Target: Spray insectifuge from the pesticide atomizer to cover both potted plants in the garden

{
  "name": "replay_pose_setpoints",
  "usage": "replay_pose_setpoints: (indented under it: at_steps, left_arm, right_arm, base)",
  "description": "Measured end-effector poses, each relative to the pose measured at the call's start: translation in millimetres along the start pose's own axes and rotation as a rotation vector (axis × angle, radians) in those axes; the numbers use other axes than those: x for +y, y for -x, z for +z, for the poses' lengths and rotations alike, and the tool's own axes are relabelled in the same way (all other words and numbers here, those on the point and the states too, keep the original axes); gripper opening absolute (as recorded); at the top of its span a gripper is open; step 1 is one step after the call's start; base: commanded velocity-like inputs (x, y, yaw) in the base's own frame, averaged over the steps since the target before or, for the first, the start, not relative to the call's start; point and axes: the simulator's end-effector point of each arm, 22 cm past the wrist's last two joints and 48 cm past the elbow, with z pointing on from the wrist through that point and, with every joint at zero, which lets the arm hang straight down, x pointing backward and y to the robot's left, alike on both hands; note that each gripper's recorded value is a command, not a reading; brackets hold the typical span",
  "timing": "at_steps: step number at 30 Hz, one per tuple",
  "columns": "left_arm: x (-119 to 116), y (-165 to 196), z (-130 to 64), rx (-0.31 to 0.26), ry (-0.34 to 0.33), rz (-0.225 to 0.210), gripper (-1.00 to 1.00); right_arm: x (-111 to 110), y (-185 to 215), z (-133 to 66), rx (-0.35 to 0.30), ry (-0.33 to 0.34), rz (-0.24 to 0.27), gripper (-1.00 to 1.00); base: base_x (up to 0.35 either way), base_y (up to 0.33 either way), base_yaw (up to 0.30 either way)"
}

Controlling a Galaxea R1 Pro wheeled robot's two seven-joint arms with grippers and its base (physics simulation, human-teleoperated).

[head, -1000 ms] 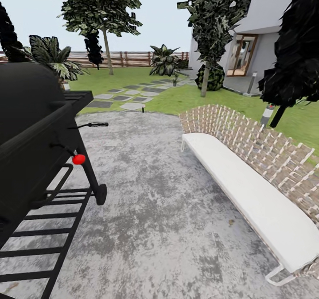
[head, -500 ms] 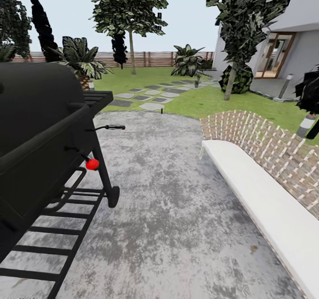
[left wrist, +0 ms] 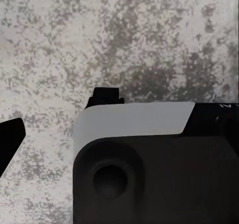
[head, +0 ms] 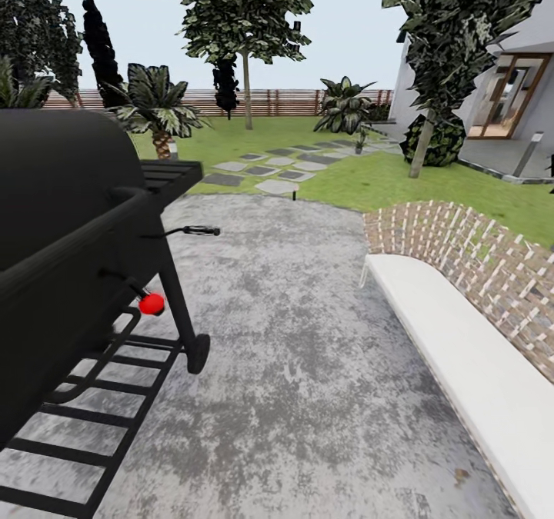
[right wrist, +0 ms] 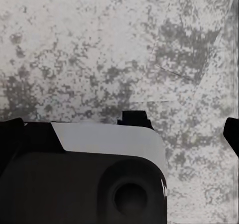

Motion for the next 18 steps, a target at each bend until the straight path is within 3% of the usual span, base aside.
replay_pose_setpoints:
  at_steps: [6, 12, 18]
  left_arm:
    - [0.1, -0.1, 0.0, 0.0, 0.0, -0.001, 1.0]
    - [0.1, 0.4, 0.0, 0.0, 0.001, -0.002, 1.0]
    - [-0.1, 0.5, 0.0, -0.001, -0.001, -0.002, 1.0]
  right_arm:
    - [-0.2, -0.7, -0.2, 0.001, 0.0, 0.0, 1.0]
    - [-0.3, -0.7, -0.1, 0.001, 0.0, 0.0, 1.0]
    - [0.3, -0.3, -0.1, 0.001, 0.001, -0.011, 1.0]
  base:
    - [0.275, -0.203, -0.039]
    - [0.275, -0.204, -0.216]
    - [0.274, -0.204, -0.022]
